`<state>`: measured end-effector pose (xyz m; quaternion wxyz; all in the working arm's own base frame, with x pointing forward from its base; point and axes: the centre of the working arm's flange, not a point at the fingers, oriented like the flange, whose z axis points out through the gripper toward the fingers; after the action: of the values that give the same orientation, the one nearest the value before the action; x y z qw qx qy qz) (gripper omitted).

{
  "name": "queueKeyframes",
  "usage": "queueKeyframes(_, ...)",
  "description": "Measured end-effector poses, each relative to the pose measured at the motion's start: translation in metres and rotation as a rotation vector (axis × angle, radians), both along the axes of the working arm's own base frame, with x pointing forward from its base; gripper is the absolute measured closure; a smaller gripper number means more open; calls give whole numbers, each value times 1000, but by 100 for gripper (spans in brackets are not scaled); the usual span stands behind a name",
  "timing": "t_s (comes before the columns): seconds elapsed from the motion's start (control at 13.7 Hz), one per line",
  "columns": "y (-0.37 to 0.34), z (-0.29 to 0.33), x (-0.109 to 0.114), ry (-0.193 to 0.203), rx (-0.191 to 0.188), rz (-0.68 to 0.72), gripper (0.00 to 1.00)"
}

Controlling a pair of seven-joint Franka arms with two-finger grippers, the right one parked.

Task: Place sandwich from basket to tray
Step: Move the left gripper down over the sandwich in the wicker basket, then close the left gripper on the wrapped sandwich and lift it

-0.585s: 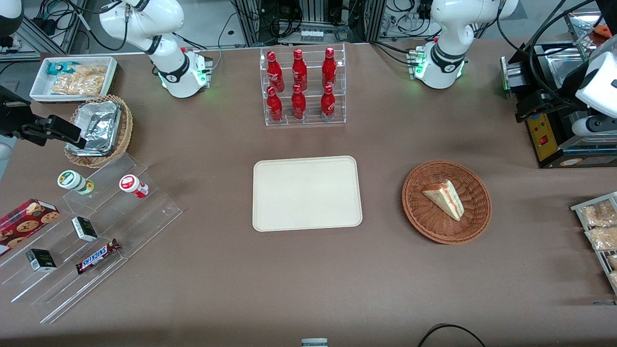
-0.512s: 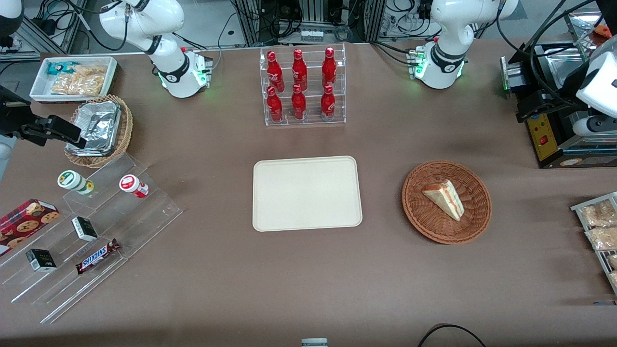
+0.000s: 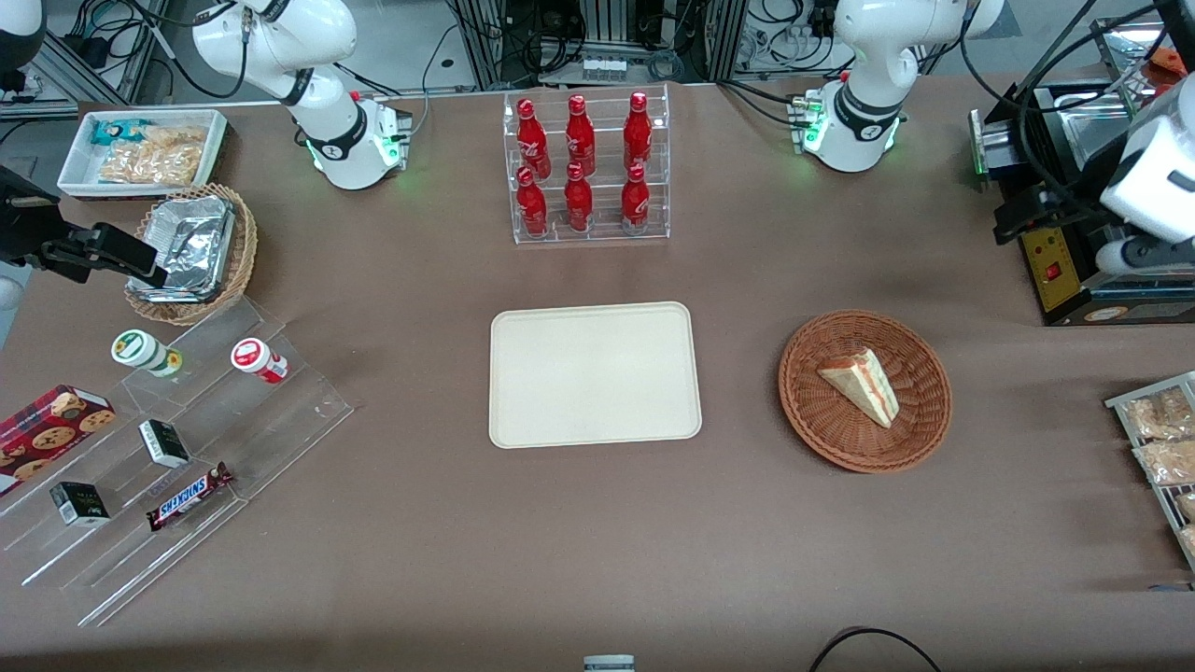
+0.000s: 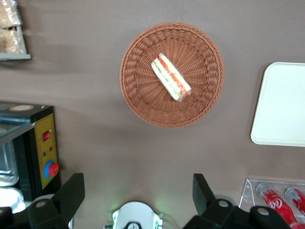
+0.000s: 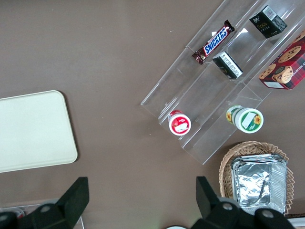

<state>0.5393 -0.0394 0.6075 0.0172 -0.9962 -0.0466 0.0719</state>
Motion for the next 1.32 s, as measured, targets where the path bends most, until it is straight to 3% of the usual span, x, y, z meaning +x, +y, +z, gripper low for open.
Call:
queueKeyframes(0.22,-26,-93,19,-58,6,88,0)
queueKeyframes(0.66,-58,-216,1,-197,-1,552,0)
queueKeyframes(0.73,-59,-231,-5,-203,-3,618,0)
queueKeyframes(0.88,-60,-261,-14,-179,7,689,0)
queueKeyframes(1.32,-61,-312,-9,-152,-9,717,0)
